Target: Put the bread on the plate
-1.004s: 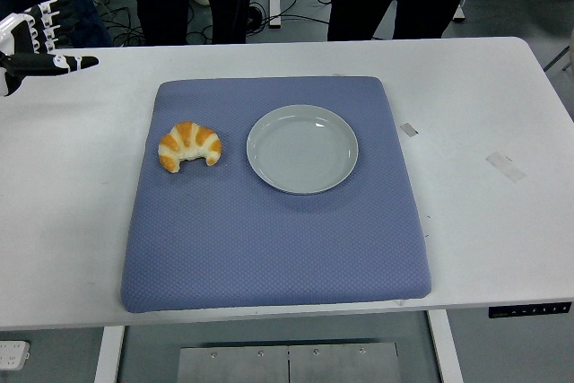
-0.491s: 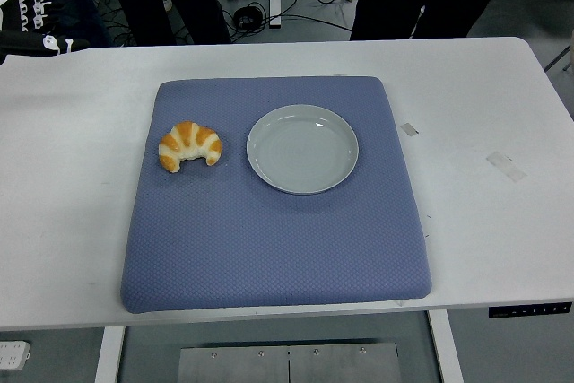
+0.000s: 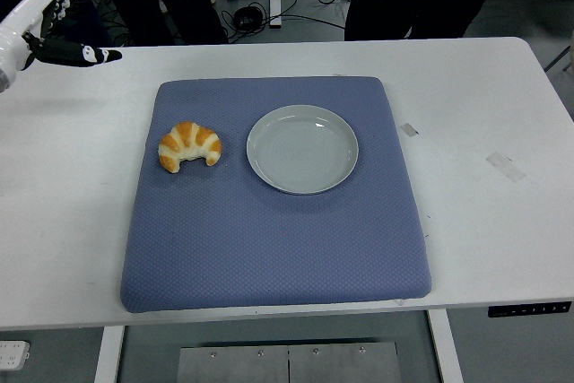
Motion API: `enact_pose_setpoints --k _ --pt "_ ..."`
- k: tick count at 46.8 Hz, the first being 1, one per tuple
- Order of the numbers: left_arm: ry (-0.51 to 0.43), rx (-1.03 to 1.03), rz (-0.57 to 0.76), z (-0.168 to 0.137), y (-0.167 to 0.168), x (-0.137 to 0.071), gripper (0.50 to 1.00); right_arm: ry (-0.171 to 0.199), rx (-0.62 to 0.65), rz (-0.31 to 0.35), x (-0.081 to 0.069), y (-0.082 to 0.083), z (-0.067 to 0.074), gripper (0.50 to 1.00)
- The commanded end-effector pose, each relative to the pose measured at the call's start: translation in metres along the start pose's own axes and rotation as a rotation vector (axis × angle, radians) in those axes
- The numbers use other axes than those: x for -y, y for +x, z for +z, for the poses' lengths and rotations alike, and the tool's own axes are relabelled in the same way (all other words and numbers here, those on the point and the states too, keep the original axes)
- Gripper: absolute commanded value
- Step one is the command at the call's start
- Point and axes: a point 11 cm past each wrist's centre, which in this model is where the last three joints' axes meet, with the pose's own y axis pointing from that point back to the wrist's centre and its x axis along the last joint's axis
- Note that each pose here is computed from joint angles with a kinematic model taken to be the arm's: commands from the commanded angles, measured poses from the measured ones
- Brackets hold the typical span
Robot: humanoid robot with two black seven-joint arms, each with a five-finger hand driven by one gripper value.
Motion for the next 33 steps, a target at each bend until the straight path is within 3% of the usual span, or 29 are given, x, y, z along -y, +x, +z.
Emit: enact_pose_setpoints --k 1,9,17,21,33 --pt "0.013 0.046 -0.030 -0.003 -0.008 0.001 0.978 -0.001 0.000 0.001 0.000 0.000 0.000 1.000" --pt "-0.002 0.084 -0.137 0.007 -0.037 -0.012 0.977 -0.001 0.000 0.001 0.000 0.000 0.000 1.000" --pt "0.052 0.177 -0.213 -0.005 -0.057 -0.023 0.972 -0.001 0.000 0.001 0.000 0.000 0.000 1.000" --pt "0.093 0.236 -0.225 -0.012 -0.059 -0.025 0.972 -0.001 0.000 0.001 0.000 0.000 0.000 1.000" --pt "0.102 0.247 -0.224 -0.017 -0.056 -0.027 0.974 -0.001 0.000 0.001 0.000 0.000 0.000 1.000"
